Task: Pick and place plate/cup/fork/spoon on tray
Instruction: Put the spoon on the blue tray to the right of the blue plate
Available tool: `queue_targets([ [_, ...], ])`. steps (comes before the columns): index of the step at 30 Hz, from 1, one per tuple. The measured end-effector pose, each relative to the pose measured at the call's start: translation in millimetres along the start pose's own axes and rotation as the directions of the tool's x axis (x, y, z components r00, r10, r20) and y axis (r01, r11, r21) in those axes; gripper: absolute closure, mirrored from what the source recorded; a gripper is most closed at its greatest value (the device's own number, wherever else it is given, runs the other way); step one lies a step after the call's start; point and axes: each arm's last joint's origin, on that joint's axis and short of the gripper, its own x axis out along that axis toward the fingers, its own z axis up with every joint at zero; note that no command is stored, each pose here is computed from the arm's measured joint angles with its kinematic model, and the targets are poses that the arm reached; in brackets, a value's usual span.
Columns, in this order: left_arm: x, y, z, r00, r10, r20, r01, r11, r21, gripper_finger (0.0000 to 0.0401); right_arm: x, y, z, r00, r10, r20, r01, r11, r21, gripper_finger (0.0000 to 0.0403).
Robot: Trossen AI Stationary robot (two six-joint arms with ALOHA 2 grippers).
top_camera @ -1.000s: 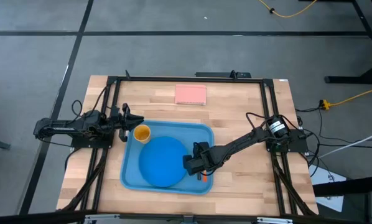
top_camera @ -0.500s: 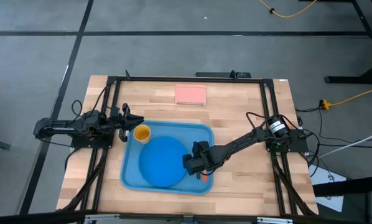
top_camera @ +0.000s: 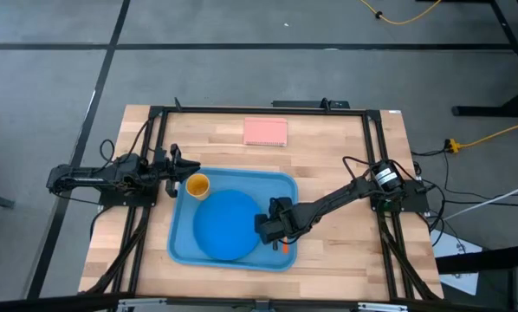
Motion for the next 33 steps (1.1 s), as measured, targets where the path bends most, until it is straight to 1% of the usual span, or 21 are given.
queue_targets([
  [5, 0.0, 0.0, 0.0, 1.000, 0.000, 0.000, 0.000, 1.000, 0.000, 0.0346, 0.0, -0.1, 0.0, 1.000, -0.001, -0.002, 0.001, 0.999, 0.051, 0.0376],
  [11, 0.0, 0.0, 0.1, 1.000, 0.000, 0.001, 0.000, 1.000, 0.000, 0.0346, 0.0, -0.2, 0.0, 1.000, -0.002, -0.001, 0.002, 0.999, 0.040, 0.0376],
  [15, 0.0, 0.0, 0.1, 1.000, 0.000, 0.000, 0.000, 1.000, 0.000, 0.0346, 0.0, -0.2, 0.0, 1.000, -0.002, -0.001, 0.002, 1.000, -0.016, 0.0376],
  [20, 0.0, 0.0, 0.0, 1.000, 0.000, 0.000, 0.000, 1.000, 0.000, 0.0346, 0.0, -0.2, 0.0, 1.000, -0.002, -0.001, 0.002, 1.000, 0.020, 0.0376],
  [33, 0.0, 0.0, 0.1, 1.000, 0.000, 0.001, 0.000, 1.000, 0.000, 0.0346, 0.0, -0.3, 0.0, 1.000, -0.003, 0.000, 0.003, 1.000, 0.016, 0.0376],
])
